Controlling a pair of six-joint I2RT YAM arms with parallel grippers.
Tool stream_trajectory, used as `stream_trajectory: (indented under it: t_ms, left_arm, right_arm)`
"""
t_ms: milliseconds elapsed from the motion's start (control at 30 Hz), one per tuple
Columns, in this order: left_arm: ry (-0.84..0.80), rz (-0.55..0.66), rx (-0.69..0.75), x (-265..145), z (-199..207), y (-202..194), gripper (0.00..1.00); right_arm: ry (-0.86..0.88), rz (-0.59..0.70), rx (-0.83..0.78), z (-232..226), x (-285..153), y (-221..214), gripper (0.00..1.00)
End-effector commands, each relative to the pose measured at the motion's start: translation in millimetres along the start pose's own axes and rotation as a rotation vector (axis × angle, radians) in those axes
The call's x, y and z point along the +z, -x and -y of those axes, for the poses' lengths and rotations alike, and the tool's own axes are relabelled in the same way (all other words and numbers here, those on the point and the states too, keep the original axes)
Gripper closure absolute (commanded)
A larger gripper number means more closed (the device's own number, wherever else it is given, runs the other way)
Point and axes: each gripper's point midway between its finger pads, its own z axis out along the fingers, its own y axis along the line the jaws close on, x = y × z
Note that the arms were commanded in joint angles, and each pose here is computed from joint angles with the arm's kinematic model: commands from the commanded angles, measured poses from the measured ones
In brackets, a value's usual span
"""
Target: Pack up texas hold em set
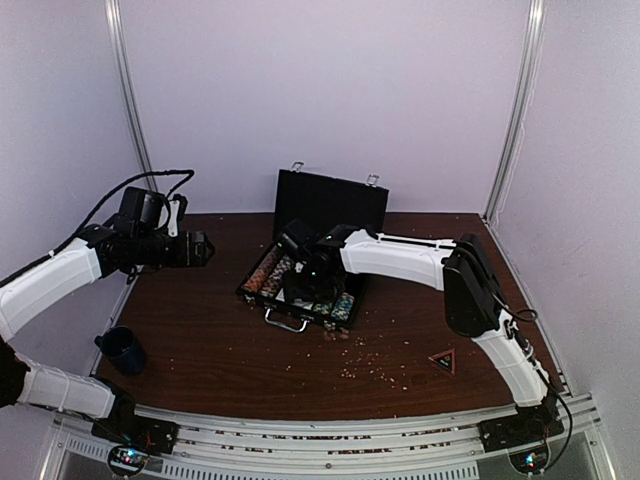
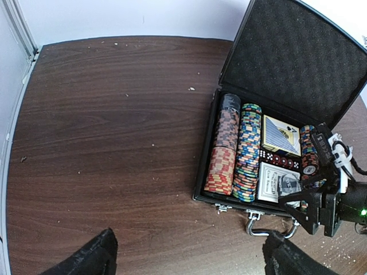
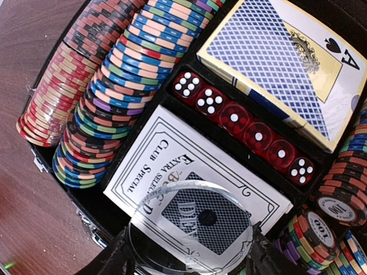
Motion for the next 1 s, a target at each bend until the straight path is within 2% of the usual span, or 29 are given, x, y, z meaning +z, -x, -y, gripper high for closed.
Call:
stream_trajectory:
  t_ms: [0, 267, 567, 700, 833, 967]
  left_arm:
    - [-0.018, 0.026, -0.006, -3, 3, 5, 0.09]
    - [-0.018, 0.032, -0.007, -5, 3, 7, 0.09]
    - [-0.022, 0.045, -0.006, -9, 4, 9, 0.09]
    - [-0.026, 0.051, -0.013, -11, 4, 10, 0.09]
    - [-0.032, 0.054, -0.018, -13, 4, 8, 0.09]
    - [-0.013, 0.058, -0.025, -13, 0, 6, 0.09]
  right_arm:
    - [0.034, 0.035, 0.026, -8, 6, 12, 0.36]
    - [0.056, 0.056, 0.033, -13, 2, 20, 0.22]
    - [0.085, 0.099, 0.040, -20, -14, 34, 0.19]
    - [0.064, 0.139, 0.034, -16, -37, 44, 0.18]
    - [-0.001, 0.163, 0.032, 5, -70, 41, 0.17]
    - [-0.103, 0.179, 0.058, 48, -104, 18, 0.14]
